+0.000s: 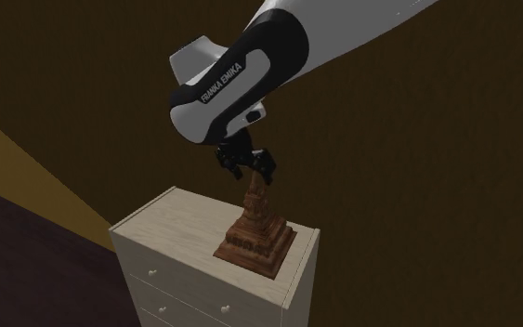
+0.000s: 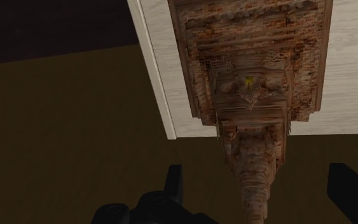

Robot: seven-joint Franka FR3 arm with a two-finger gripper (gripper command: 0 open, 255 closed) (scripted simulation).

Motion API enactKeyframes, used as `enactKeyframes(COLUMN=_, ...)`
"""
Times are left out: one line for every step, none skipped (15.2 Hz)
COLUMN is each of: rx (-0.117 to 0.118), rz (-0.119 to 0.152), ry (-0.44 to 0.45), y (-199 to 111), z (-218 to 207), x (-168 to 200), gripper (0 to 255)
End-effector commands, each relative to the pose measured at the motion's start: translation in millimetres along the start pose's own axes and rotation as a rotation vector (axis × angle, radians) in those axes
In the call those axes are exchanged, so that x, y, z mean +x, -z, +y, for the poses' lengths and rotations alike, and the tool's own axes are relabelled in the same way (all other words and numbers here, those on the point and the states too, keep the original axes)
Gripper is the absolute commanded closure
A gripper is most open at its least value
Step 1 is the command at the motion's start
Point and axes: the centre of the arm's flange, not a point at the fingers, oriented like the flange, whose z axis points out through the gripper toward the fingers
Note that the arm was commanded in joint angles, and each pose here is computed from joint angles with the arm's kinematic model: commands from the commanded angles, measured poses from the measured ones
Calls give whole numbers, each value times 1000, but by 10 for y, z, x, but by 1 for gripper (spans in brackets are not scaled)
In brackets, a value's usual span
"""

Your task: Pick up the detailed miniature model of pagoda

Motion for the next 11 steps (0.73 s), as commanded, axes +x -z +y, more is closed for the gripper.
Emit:
enactKeyframes(rx=0, rz=1, ry=0, y=-96, z=-33, x=-45, gripper=0)
enactKeyframes(rx=0, rz=1, ry=0, y=-124, z=-38, x=-56, gripper=0)
enactKeyframes(rx=0, rz=1, ry=0, y=-124, z=-38, x=-56, gripper=0)
enactKeyframes(rx=0, rz=1, ry=0, y=-126, z=-28, x=-54, gripper=255)
enactKeyframes(rx=0, rz=1, ry=0, y=-128, z=-27, x=-52, gripper=255)
enactKeyframes(rx=0, rz=1, ry=0, y=-128, z=-26, x=-50, gripper=255)
enactKeyframes(rx=0, rz=1, ry=0, y=-127, z=-28, x=-54, gripper=255)
enactKeyframes(rx=0, rz=1, ry=0, y=-127, z=-26, x=-57, gripper=255)
enactKeyframes(rx=0, rz=1, ry=0, y=-133, z=-23, x=-52, gripper=255)
enactKeyframes(rx=0, rz=1, ry=0, y=-135, z=-25, x=-49, gripper=255)
enactKeyframes(rx=0, rz=1, ry=0, y=-128, z=-24, x=-48, gripper=255)
